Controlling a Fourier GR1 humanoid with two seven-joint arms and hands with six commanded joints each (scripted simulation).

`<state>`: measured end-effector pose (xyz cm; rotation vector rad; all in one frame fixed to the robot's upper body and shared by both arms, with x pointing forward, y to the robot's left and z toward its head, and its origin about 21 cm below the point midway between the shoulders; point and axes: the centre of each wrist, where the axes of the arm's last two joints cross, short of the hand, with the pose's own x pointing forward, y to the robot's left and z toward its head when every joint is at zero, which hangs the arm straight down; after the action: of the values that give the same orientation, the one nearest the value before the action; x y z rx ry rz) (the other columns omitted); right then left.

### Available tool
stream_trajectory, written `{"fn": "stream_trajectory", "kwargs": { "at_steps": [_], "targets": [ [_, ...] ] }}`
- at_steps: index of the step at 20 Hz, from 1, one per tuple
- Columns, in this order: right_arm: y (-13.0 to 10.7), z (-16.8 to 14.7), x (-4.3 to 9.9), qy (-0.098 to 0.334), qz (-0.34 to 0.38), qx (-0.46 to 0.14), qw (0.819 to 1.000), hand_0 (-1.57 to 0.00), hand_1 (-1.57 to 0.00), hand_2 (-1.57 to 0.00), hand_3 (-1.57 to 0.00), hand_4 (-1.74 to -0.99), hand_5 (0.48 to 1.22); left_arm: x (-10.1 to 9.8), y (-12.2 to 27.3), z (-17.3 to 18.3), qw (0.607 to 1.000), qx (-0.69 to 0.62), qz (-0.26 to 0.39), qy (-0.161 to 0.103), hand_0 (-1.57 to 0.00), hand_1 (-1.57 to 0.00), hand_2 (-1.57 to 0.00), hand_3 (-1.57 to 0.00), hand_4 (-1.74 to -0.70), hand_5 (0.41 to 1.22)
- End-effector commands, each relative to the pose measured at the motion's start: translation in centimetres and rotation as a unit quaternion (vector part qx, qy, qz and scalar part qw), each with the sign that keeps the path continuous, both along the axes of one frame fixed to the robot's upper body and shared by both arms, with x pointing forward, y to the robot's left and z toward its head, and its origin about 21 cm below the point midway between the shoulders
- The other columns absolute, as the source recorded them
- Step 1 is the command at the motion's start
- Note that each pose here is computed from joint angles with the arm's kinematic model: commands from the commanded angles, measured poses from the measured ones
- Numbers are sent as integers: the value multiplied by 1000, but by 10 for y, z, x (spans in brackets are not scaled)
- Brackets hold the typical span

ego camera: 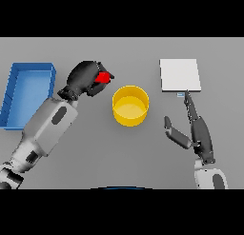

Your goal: Pick up the red beaker and tilt it to pour out 1 green nut into yellow bowl. Pick up the yellow bowl and place it on the metallic measuring scale.

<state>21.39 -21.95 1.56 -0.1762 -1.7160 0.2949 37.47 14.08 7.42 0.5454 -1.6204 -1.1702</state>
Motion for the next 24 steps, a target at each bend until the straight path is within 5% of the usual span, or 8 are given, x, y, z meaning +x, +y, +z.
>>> {"fn": "stream_trajectory", "kwargs": {
  "at_steps": [1, 6, 9, 16, 24],
  "targets": [
    [2, -1, 1, 2, -1, 2, 1000, 1, 1, 1, 1, -1267, 720, 1, -6, 5, 999, 43, -14, -16, -1569, -1569, -1569, -1569, -1739, 1134],
    [-2, 2, 2, 1, 3, 6, 1000, 1, 1, 1, 1, -1264, 717, 13, -25, 16, 975, 206, -71, -49, -1570, -1570, -1570, -1570, -1740, 1193],
    [-2, 3, 3, -2, -4, 8, 1000, 1, 1, 1, 1, -1258, 697, 22, -39, 27, 946, 297, -114, -65, -1571, -1571, -1571, -1571, -1613, 1206],
    [1, -6, 4, 4, -19, 16, 1000, 1, 1, 1, 1, -1198, 650, 27, -73, 36, 872, 452, -174, -67, -1571, -1571, -1571, -1571, -1709, 1218],
    [2, -2, 6, -7, -23, 9, 1000, 1, 1, 1, 1, -1180, 630, 26, -91, 41, 777, 580, -214, -121, -1571, -1571, -1571, -1571, -1735, 1220]
  ]
}}
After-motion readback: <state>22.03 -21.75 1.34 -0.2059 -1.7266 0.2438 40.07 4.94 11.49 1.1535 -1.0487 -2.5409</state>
